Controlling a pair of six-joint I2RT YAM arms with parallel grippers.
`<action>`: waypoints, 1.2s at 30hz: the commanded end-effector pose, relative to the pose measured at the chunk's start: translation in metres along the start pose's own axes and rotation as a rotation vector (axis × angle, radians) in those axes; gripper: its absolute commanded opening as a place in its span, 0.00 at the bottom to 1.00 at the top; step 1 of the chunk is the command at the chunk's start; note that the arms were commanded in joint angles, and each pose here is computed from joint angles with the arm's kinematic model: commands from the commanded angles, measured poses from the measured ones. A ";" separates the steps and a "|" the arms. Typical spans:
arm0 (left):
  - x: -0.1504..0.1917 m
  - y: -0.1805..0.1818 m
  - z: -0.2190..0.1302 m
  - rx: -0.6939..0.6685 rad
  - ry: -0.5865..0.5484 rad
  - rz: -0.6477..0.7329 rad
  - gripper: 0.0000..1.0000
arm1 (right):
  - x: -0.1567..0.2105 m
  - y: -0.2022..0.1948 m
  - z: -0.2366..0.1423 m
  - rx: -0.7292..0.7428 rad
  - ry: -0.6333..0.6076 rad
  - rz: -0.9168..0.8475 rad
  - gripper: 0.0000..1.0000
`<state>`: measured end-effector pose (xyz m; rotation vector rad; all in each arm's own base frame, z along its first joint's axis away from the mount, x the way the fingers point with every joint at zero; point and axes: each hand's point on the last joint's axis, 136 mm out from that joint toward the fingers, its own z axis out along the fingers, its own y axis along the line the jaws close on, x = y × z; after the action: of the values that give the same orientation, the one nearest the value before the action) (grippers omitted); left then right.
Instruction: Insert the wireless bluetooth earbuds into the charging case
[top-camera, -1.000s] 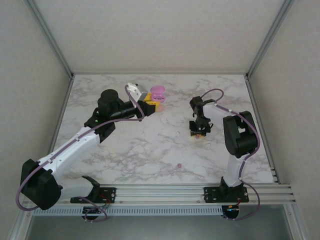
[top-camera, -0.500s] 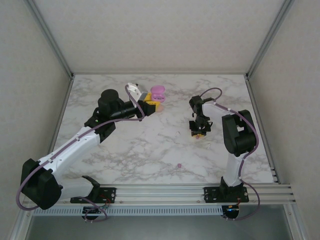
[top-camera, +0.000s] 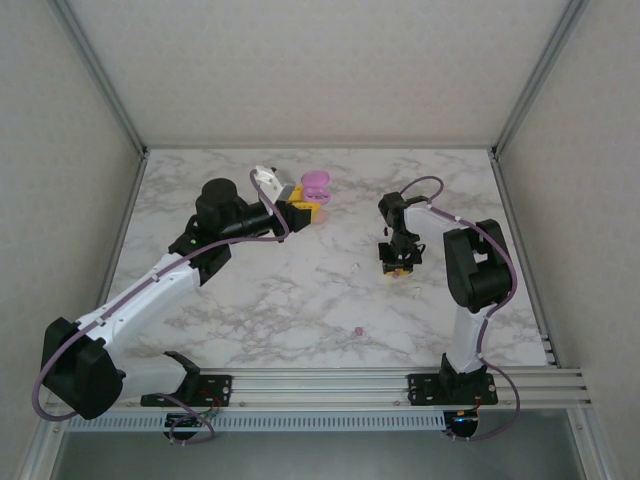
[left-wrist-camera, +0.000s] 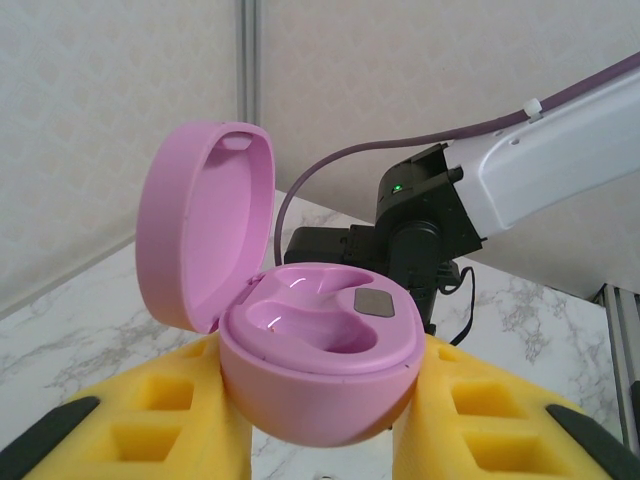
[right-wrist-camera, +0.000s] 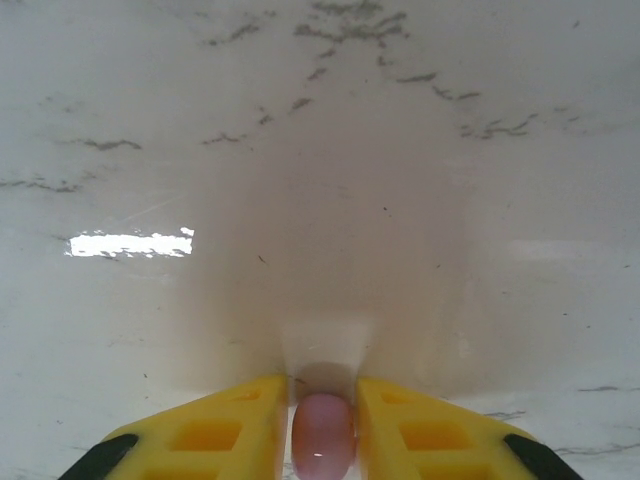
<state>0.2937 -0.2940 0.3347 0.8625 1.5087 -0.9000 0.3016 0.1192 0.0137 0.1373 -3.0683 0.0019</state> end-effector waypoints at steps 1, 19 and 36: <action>-0.020 -0.006 -0.005 0.003 -0.047 0.036 0.25 | 0.012 -0.001 0.011 0.014 0.055 -0.014 0.25; -0.016 -0.005 -0.003 0.000 -0.049 0.039 0.25 | -0.010 0.017 -0.069 -0.125 -0.196 0.036 0.18; -0.003 -0.013 -0.001 0.029 -0.073 0.211 0.25 | 0.006 0.082 -0.309 -0.835 -0.675 -0.033 0.18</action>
<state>0.2913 -0.2960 0.3254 0.9313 1.4164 -0.8236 0.3217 0.1836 0.2855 0.0727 -3.4612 -1.2817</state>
